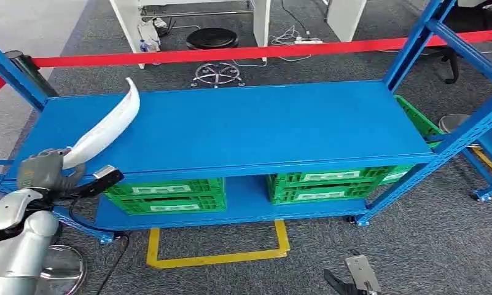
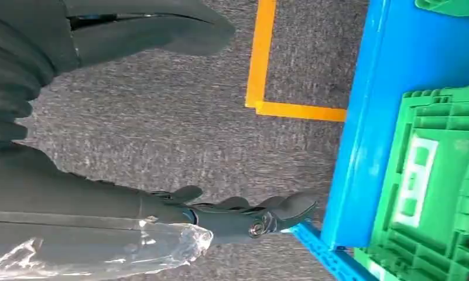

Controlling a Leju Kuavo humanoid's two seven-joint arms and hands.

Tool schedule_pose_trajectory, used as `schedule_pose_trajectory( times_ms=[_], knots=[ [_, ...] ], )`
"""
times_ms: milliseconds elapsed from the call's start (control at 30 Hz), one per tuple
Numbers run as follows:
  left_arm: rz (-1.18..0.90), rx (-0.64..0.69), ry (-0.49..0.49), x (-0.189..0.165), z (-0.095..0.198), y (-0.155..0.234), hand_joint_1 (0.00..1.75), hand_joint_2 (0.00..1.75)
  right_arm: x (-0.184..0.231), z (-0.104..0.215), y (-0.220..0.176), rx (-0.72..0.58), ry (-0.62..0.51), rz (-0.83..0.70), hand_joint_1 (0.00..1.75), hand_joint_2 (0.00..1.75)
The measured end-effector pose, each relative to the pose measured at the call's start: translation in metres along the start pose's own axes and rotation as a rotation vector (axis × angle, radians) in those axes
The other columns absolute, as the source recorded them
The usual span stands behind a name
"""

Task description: Take the parts from the cabinet and place them on the table.

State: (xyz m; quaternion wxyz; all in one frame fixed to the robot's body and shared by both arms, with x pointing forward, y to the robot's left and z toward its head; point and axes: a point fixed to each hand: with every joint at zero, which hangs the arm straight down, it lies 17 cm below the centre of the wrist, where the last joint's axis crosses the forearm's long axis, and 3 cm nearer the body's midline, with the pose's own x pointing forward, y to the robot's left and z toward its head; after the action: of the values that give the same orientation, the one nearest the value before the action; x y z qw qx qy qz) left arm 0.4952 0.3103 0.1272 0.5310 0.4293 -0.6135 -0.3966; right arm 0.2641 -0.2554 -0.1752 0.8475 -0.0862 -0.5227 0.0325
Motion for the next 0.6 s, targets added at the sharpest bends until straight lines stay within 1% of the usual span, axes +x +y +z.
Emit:
schedule_pose_trajectory(
  times_ms=[200,300,400,600],
  knots=[
    [0.101,0.102,-0.155,0.069,0.03,0.021,1.75,1.75,-0.007,0.005,-0.006,-0.03,0.013,-0.019,0.0,1.75],
    [0.13,0.134,-0.201,0.095,0.045,0.026,1.75,1.75,-0.009,0.008,-0.009,-0.039,0.016,-0.022,0.0,1.75],
    [0.149,0.147,-0.222,0.109,0.053,0.031,1.75,1.75,-0.011,0.01,-0.008,-0.04,0.017,-0.022,0.0,1.75],
    [0.157,0.172,-0.237,0.116,0.056,0.041,1.75,1.75,-0.011,0.011,-0.006,-0.038,0.017,-0.024,0.0,1.75]
  ],
)
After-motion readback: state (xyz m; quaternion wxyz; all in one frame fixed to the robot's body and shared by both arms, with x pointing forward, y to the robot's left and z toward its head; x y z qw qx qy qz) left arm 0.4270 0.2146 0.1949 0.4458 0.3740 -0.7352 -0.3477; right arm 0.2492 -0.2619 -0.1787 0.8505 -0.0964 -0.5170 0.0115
